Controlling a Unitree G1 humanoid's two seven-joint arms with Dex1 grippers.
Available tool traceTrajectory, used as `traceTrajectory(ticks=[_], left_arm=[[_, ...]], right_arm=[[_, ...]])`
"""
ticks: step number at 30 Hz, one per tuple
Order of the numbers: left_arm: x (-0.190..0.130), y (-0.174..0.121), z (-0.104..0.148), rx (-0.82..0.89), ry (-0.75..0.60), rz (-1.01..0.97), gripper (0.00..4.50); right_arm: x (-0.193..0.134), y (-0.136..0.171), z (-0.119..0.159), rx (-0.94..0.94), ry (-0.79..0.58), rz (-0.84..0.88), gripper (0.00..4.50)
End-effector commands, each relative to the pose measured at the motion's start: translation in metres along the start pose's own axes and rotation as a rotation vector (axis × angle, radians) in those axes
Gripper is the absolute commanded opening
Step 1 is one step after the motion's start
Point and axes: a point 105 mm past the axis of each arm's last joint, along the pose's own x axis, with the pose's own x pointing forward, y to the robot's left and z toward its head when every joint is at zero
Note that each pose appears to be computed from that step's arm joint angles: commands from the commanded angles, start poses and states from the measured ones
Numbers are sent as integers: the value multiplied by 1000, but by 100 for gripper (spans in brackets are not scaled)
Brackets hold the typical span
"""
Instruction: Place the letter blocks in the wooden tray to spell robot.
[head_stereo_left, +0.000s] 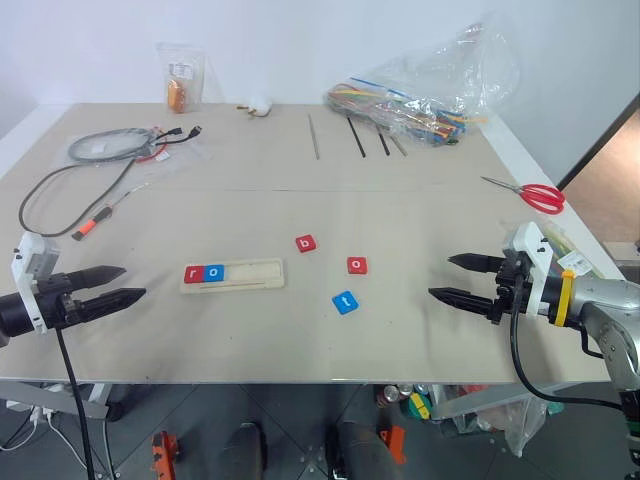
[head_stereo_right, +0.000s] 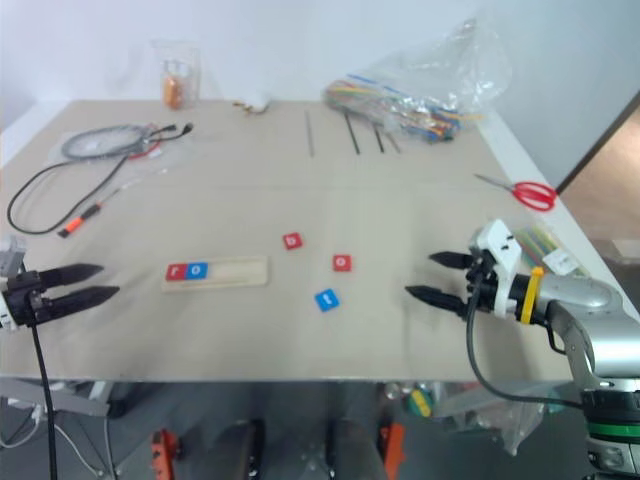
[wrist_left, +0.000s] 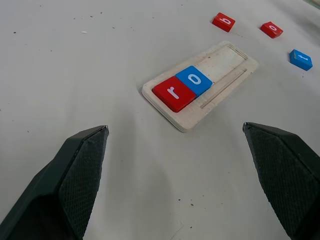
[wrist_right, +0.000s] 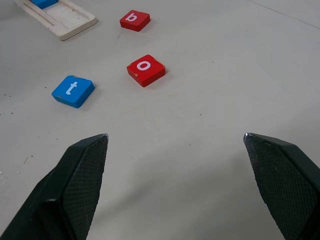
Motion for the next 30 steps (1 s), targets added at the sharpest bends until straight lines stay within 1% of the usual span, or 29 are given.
traceTrajectory(ticks=[1,4,8,10,11,14,19,23,26,30], left_arm=[[-1,4,17,50,-14,3,447],[10,7,30,26,-53,-43,447],[14,6,33,55,-56,-83,447],[15,2,32,98,-35,-129,447],[16,-2,29,145,-13,-169,447],[19,-8,20,204,72,-247,447],[34,2,22,354,154,-291,447],[49,13,31,438,173,-277,447],[59,14,29,468,201,-303,447],[74,12,23,464,244,-341,447]], right_arm=[[-9,5,19,-61,-23,12,450],[-6,13,20,-77,-16,40,450],[-4,13,19,-74,-13,37,450],[-4,13,20,-75,-12,35,450],[-3,12,20,-76,-11,34,450],[0,12,21,-80,-10,37,450],[10,18,27,-104,-20,71,450],[17,31,34,-123,-44,112,450],[20,45,40,-138,-62,149,450],[22,64,54,-161,-107,200,450]])
